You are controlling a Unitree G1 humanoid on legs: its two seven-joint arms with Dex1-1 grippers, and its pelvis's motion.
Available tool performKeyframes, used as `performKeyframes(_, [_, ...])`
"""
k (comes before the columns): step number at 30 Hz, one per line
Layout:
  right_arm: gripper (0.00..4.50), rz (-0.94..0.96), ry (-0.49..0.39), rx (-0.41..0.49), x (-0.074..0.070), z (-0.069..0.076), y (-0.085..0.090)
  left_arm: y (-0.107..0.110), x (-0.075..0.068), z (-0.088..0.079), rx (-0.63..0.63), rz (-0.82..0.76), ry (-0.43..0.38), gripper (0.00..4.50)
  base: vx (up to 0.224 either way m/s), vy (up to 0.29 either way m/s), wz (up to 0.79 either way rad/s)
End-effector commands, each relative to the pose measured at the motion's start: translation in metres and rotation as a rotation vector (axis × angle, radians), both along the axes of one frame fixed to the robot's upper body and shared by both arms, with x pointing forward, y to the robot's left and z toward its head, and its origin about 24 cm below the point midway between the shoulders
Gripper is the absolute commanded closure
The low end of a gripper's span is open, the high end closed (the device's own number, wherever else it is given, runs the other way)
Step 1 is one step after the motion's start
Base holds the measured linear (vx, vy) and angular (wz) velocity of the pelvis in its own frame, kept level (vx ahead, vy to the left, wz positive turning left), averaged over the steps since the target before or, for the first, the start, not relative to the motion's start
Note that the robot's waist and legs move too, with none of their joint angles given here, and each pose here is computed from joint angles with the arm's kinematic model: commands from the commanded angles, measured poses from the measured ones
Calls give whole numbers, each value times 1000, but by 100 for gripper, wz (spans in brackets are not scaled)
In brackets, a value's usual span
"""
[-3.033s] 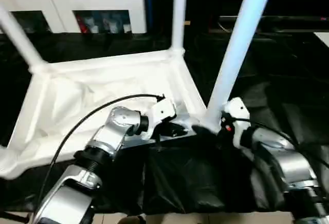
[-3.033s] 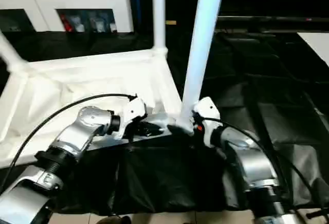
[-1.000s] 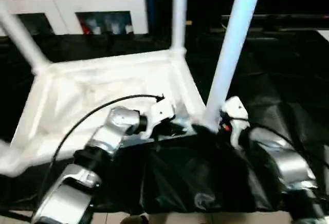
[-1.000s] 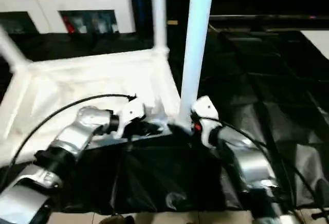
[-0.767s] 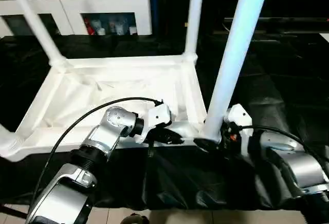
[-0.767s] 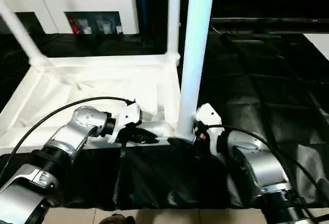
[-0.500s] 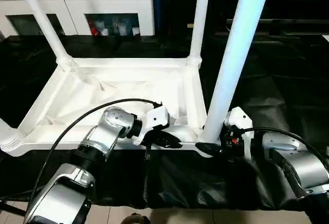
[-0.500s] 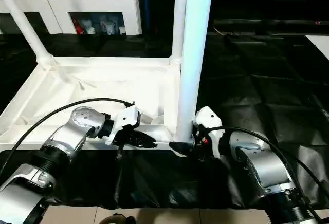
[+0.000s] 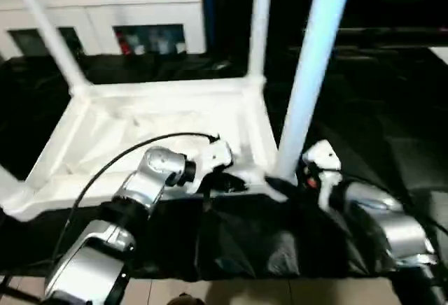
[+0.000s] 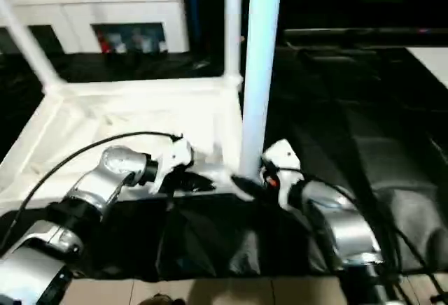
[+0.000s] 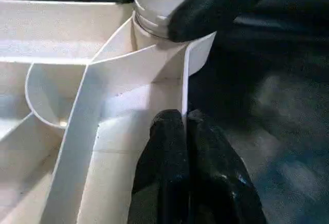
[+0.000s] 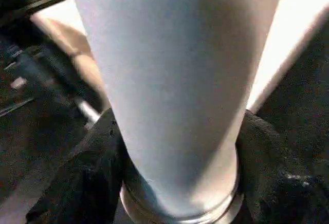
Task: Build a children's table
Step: Rotate leg to tighten
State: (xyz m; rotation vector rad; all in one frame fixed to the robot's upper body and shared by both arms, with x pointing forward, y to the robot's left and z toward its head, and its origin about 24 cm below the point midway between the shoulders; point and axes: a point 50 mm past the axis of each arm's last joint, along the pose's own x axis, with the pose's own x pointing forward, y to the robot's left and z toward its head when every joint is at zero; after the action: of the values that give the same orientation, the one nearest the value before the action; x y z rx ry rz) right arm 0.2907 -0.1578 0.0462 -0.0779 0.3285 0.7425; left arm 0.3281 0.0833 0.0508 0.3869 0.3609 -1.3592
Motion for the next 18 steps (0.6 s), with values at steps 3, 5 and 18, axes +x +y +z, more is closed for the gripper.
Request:
performKeyframes(3, [186,-119,41,18,9,-14,26,-32,5,11,-39,39,-63,450,0,0,0])
performKeyframes(5, [186,-235,47,29,16,-17,38,-42,8,11,-44,101,-71,450,0,0,0])
performKeyframes(18, [73,-136,13,30,17,-8,39,-41,1,10,-80,30,-68,450,0,0,0])
